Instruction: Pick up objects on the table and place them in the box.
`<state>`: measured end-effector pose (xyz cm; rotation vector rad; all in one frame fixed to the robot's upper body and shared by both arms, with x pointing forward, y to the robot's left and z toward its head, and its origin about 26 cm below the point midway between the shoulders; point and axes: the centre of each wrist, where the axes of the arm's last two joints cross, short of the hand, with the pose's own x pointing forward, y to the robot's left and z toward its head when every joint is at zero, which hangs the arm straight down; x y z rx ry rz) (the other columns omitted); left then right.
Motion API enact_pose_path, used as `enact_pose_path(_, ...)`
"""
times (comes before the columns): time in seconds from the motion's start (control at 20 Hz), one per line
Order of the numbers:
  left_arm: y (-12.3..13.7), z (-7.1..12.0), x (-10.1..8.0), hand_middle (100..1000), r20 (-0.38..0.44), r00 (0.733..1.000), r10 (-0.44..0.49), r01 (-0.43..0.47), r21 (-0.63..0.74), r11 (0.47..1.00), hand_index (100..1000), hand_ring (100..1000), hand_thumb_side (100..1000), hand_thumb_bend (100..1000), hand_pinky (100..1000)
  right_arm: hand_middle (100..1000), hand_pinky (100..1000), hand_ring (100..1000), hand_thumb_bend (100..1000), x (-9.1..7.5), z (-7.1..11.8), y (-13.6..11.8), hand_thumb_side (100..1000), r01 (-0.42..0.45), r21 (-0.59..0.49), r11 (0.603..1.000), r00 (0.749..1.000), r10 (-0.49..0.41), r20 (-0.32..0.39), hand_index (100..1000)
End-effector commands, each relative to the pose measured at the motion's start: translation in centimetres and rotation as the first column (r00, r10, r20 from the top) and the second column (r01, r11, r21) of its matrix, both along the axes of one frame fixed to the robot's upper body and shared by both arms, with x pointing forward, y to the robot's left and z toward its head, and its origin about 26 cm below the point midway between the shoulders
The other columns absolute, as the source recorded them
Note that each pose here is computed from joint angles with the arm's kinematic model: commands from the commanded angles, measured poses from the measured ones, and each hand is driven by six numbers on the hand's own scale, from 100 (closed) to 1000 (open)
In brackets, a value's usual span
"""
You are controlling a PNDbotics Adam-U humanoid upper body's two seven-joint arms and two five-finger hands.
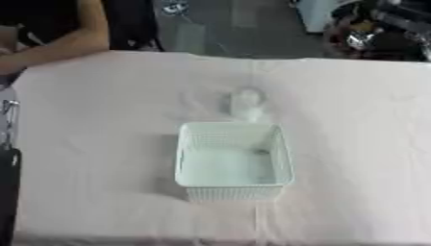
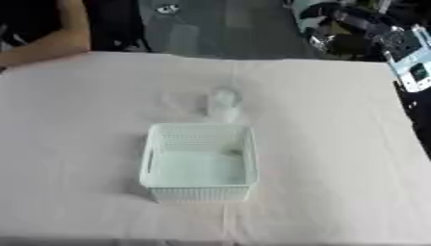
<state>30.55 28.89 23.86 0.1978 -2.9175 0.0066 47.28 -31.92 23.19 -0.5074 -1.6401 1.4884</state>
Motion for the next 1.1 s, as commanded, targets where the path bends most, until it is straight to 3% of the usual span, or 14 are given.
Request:
enact_pose_path(0.05, -0.4, 0.8, -0.1, 731, 0.028, 0.999, -0.024, 0.024, 0.009, 1.0, 878, 701, 902, 523, 679, 963, 1000, 1000, 100, 0.2, 2.2, 0.4, 826, 0.009, -0.051, 0.999, 0.999, -0.006, 0.049, 839)
enact_pose_path(0.15, -0.7, 0.9, -0.1, 730, 0.033, 0.999, -0.037, 0.037, 0.01, 0.999, 878, 701, 900, 525, 679, 1000, 1000, 1000, 100, 0.4, 2.3, 0.5, 848, 0.016, -0.063, 0.998, 0.998, -0.012, 0.063, 817)
enact_pose_path(0.75, -2.3, 1.8, 0.3, 729, 0.068, 0.99, -0.127, 0.127, 0.008, 0.992, 877, 701, 893, 540, 680, 1000, 1000, 1000, 100, 0.7, 2.4, 0.0, 967, 0.105, -0.022, 0.994, 0.986, -0.102, 0.129, 738)
enact_pose_path(1.1, -3.5, 2.5, 0.5, 727, 0.1, 0.978, -0.186, 0.186, 0.005, 0.983, 877, 701, 886, 555, 680, 1000, 1000, 1000, 100, 0.8, 1.7, -0.6, 992, 0.158, -0.004, 0.987, 0.979, -0.156, 0.128, 732)
